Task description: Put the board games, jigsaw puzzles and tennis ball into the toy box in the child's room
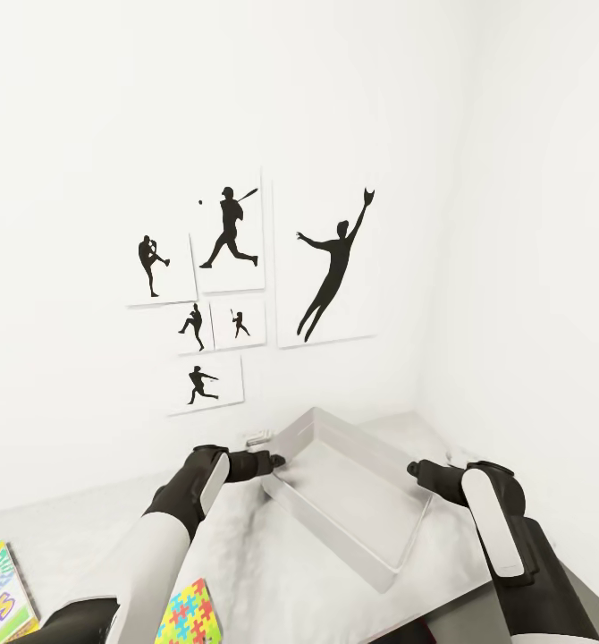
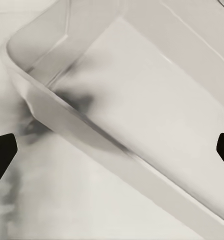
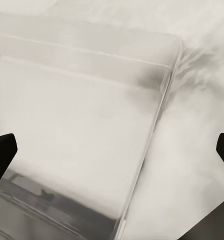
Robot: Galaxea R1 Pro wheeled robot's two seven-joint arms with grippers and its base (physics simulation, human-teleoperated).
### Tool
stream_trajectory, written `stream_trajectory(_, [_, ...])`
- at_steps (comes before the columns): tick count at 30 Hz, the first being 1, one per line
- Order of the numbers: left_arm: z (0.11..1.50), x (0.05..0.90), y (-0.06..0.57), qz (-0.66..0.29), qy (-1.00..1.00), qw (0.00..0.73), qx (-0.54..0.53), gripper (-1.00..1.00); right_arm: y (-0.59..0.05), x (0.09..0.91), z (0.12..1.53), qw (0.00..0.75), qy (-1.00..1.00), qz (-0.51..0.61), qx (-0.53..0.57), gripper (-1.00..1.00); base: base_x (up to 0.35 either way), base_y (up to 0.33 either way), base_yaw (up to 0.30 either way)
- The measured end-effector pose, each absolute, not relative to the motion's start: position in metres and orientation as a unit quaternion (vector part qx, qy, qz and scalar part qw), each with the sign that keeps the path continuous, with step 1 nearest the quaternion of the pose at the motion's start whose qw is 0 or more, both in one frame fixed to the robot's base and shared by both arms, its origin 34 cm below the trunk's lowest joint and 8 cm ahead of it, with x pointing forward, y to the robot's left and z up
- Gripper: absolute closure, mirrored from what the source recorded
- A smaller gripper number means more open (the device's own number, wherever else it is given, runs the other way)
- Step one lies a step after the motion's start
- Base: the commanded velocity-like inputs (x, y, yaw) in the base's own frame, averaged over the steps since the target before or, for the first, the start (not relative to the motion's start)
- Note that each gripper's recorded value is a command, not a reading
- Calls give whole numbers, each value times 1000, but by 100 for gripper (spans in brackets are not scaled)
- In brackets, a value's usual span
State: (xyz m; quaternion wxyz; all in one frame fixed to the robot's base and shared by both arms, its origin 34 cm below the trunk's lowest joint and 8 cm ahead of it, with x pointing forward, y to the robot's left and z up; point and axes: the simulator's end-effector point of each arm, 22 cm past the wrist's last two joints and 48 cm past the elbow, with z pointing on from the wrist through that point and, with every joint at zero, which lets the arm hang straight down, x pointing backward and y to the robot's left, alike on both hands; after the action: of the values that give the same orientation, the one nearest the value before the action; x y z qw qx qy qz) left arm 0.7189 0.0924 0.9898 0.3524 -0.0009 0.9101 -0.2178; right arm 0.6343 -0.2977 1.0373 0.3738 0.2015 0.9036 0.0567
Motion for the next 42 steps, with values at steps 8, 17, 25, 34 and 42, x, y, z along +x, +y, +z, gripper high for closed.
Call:
stream_trajectory(8, [992, 721, 90, -230, 906, 354, -17, -100, -297, 634, 1036, 373, 904, 59, 202, -100, 0, 0, 0])
stream_trajectory(17, [985, 720, 88, -230, 908, 348, -16, -100, -297, 635, 1031, 367, 906, 59, 202, -100, 0, 0, 0])
stream_trajectory(25, [978, 718, 81, -226, 912, 343, 0, -100, -296, 635, 1024, 362, 908, 58, 203, -100, 0, 0, 0])
stream_trajectory(34, [970, 717, 78, -226, 914, 338, 6, -100, -296, 635, 1016, 354, 911, 57, 203, -100, 0, 0, 0])
stream_trajectory(42, [963, 717, 76, -231, 914, 333, 7, -100, -296, 635, 1009, 348, 914, 56, 203, -100, 0, 0, 0])
